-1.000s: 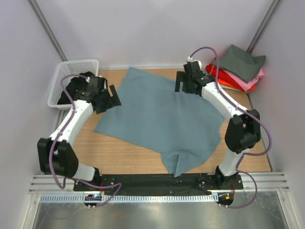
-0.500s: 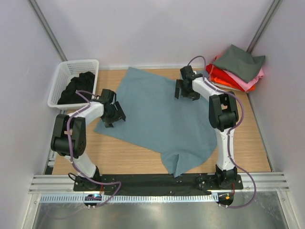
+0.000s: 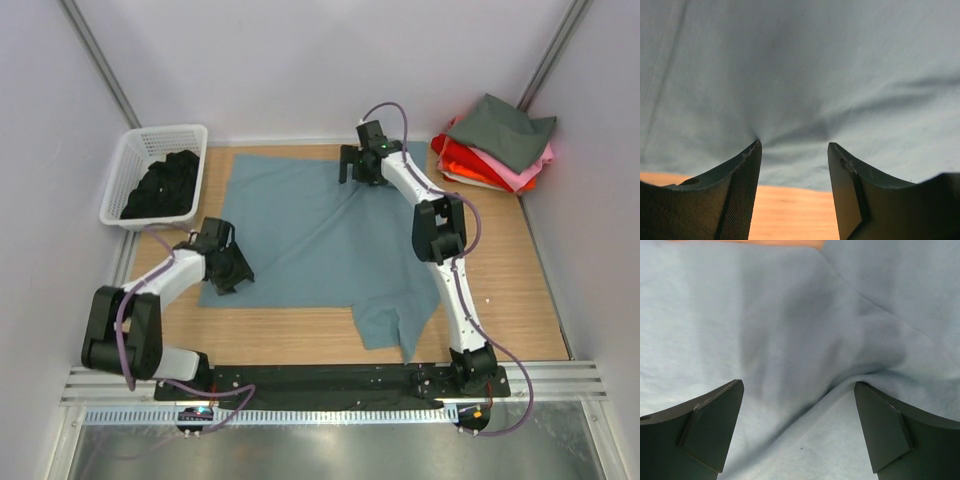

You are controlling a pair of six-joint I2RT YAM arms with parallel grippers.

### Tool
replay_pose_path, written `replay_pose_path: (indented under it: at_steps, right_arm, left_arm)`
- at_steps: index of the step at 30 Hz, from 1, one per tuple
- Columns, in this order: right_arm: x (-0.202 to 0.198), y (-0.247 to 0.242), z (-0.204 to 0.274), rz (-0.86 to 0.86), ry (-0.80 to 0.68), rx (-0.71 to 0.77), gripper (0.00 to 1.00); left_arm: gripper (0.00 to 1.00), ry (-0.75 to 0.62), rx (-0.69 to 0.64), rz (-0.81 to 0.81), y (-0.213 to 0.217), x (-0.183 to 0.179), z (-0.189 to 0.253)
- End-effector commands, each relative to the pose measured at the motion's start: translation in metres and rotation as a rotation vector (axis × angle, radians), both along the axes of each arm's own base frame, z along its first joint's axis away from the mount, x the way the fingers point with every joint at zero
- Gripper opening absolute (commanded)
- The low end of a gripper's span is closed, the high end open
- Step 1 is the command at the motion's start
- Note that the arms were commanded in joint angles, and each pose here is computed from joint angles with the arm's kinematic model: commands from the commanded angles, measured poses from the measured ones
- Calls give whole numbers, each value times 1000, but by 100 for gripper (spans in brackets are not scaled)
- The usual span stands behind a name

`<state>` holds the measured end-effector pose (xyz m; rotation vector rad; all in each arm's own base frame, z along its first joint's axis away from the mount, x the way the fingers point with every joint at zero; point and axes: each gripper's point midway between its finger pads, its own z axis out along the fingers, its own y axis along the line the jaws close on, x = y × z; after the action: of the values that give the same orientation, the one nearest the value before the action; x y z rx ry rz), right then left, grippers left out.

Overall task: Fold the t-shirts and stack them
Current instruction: Fold the tshirt

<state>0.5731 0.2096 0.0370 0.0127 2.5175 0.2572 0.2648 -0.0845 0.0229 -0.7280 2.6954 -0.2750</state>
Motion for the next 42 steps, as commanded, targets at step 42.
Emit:
replay_pose_path:
  at_steps: [42]
  right_arm:
    - [-493,-44,30,-94,174,59,83]
  left_arm:
    - [79,-249,-147,139,1,-74,94]
